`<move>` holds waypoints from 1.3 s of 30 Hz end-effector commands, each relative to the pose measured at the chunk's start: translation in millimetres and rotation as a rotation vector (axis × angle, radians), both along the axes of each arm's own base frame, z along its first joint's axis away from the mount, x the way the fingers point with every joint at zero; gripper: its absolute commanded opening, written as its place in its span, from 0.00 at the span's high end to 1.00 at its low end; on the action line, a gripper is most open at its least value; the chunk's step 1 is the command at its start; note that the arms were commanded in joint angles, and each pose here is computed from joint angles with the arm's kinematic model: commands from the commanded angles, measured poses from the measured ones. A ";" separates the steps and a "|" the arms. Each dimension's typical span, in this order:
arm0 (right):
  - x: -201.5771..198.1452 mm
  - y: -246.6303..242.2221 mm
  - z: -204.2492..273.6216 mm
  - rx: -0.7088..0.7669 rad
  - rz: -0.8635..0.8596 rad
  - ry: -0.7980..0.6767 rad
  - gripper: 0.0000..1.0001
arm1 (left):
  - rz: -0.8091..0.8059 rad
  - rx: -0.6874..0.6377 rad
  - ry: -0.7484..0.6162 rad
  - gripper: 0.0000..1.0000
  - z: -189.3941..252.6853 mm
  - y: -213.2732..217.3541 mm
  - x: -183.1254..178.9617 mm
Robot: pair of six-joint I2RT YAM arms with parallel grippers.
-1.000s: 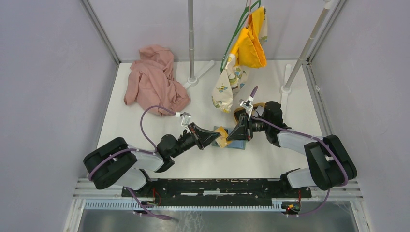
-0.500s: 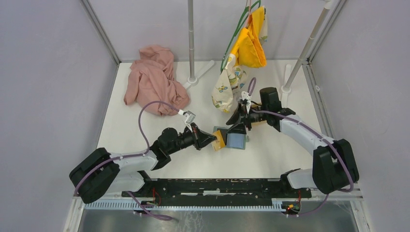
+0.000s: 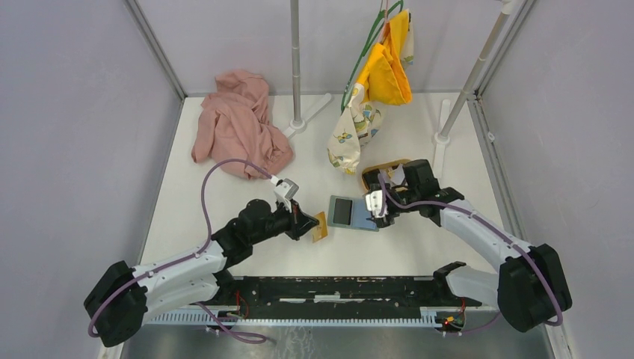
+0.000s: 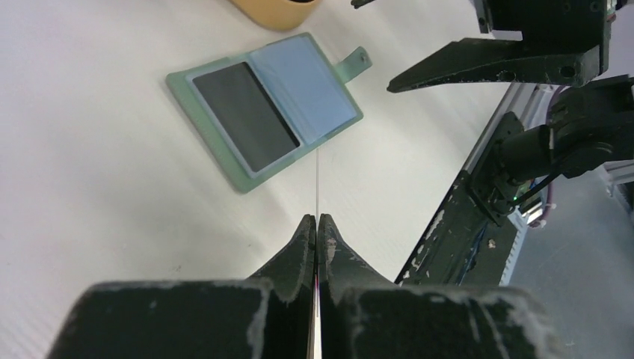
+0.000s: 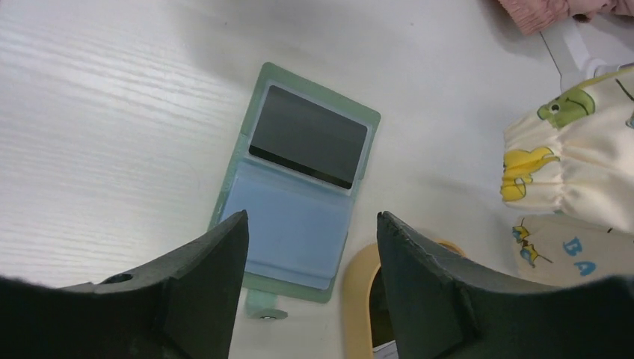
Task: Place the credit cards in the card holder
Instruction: Insert the credit card into the card holder.
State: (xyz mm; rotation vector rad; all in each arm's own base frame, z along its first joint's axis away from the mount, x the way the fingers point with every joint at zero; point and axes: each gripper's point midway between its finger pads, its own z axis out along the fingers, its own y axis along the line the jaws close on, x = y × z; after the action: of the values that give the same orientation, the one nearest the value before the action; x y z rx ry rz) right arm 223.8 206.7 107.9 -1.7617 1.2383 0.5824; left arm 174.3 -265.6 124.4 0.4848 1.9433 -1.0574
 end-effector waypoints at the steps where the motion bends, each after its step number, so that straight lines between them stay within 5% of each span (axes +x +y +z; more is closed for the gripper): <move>1: 27.3 6.0 6.9 -0.144 0.051 -0.222 0.35 | 0.011 0.042 -0.038 0.98 -2.6 7.7 2.1; 11: 70.3 18.9 -19.1 -0.305 -0.183 -0.174 0.80 | 0.038 -0.032 -0.048 0.98 0.6 16.3 -5.4; 30: 93.3 8.6 -70.7 -0.533 -0.396 -0.201 0.87 | 0.009 -0.083 0.003 0.98 -3.3 3.6 -7.2; 39: 62.6 17.1 -89.0 -0.544 -0.209 -0.107 0.88 | -0.025 -0.111 0.029 0.98 -1.9 -1.6 -13.3</move>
State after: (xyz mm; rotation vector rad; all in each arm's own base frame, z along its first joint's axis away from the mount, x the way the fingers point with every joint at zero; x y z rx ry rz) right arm 298.7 208.2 16.5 -1.9616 1.6362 -0.1132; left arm 162.9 -259.1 107.5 0.4458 1.9471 -1.1086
